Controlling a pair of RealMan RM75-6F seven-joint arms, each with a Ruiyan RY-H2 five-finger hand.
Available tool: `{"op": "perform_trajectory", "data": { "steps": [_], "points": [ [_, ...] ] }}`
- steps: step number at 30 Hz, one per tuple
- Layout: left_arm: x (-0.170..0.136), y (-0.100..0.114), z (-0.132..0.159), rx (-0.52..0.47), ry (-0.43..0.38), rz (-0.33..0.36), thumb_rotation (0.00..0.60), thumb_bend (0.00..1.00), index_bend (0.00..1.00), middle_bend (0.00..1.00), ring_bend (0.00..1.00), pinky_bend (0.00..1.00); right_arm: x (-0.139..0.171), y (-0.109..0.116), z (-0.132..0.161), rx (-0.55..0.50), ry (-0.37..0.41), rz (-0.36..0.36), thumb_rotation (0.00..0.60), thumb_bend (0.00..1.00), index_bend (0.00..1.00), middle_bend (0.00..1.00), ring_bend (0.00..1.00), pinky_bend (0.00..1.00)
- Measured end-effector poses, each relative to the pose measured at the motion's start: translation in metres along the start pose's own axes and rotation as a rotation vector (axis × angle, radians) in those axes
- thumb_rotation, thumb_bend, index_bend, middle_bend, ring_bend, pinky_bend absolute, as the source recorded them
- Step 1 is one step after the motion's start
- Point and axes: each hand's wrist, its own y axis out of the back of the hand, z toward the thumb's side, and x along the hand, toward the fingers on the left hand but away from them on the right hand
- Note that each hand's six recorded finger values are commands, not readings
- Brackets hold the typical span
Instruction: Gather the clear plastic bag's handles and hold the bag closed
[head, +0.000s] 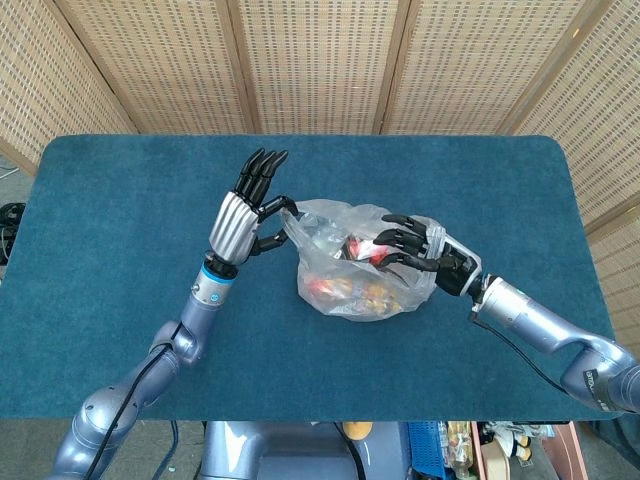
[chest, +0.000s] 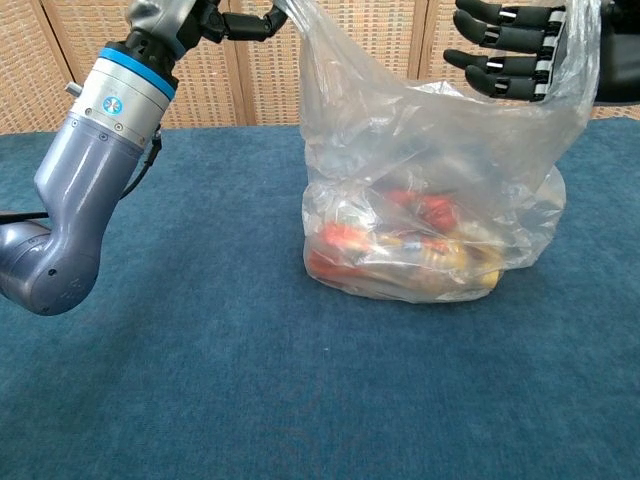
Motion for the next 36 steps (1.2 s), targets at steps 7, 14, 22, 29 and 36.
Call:
{"op": "perform_trajectory", "data": {
  "steps": [7, 14, 22, 29, 36],
  "points": [
    [0.005, 0.006, 0.007, 0.022, -0.055, 0.012, 0.600, 0.41, 0.11, 0.00, 0.00, 0.00, -0.001, -0.001, 0.001, 0.002, 0.003, -0.003, 0.600, 0.00, 0.24, 0.38, 0.24, 0.37],
    [0.012, 0.017, 0.017, 0.072, -0.138, 0.033, 0.600, 0.38, 0.00, 0.00, 0.00, 0.00, -0.002, -0.006, 0.000, 0.000, 0.003, 0.008, 0.600, 0.00, 0.24, 0.38, 0.25, 0.37],
    [0.016, 0.023, 0.021, 0.108, -0.169, 0.042, 0.600, 0.35, 0.00, 0.00, 0.00, 0.00, -0.006, -0.016, 0.002, -0.005, 0.013, 0.027, 0.600, 0.00, 0.24, 0.38, 0.25, 0.37],
    [0.021, 0.027, 0.030, 0.156, -0.223, 0.041, 0.600, 0.35, 0.00, 0.00, 0.00, 0.00, -0.012, -0.024, 0.006, -0.002, 0.021, 0.025, 0.600, 0.00, 0.25, 0.38, 0.25, 0.37],
    [0.024, 0.027, 0.037, 0.190, -0.256, 0.031, 0.600, 0.35, 0.00, 0.00, 0.00, 0.00, -0.018, -0.028, 0.010, -0.013, 0.039, 0.013, 0.600, 0.00, 0.25, 0.38, 0.25, 0.37]
  ]
}}
